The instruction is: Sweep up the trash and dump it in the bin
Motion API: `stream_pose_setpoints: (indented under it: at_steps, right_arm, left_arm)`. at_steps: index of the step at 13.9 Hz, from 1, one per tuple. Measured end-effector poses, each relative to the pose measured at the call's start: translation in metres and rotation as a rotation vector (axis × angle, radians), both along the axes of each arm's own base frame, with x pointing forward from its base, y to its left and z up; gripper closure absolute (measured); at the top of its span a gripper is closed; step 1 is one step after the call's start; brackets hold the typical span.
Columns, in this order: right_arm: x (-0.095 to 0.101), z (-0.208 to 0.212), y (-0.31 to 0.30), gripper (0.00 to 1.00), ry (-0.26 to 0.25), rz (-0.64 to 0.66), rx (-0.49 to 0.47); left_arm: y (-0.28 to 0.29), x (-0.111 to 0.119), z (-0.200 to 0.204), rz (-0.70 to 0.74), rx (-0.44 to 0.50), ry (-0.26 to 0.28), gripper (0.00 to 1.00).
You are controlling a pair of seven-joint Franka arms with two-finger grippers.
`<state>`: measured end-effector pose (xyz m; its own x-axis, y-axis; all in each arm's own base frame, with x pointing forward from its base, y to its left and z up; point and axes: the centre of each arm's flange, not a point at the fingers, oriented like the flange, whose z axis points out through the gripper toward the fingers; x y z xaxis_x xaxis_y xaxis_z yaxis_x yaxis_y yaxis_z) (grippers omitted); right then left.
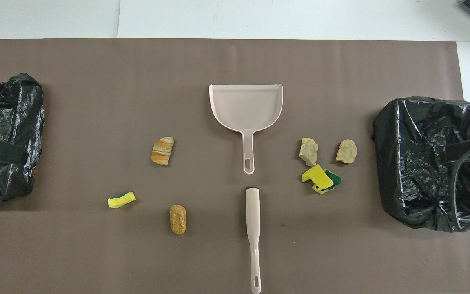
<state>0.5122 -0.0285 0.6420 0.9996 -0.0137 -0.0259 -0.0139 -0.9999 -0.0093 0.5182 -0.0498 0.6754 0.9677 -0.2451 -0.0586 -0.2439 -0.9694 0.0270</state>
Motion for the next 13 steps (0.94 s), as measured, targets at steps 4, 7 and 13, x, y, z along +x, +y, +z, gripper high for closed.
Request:
stream_pose_setpoints:
  at_steps: [4,7,13]
  right_arm:
    - [-0.001,-0.001,-0.003,0.0,0.005,-0.005,0.001]
    - [-0.002,-0.001,-0.011,0.0,0.01,-0.022,0.001]
    - [-0.003,-0.001,-0.021,0.0,0.016,-0.034,0.002]
  left_arm:
    - [0.0,0.0,0.0,0.0,0.0,0.0,0.0]
    - [-0.001,0.0,0.0,-0.001,0.0,0.0,0.0]
    - [-0.021,-0.011,-0.009,-0.04,0.005,0.027,0.0]
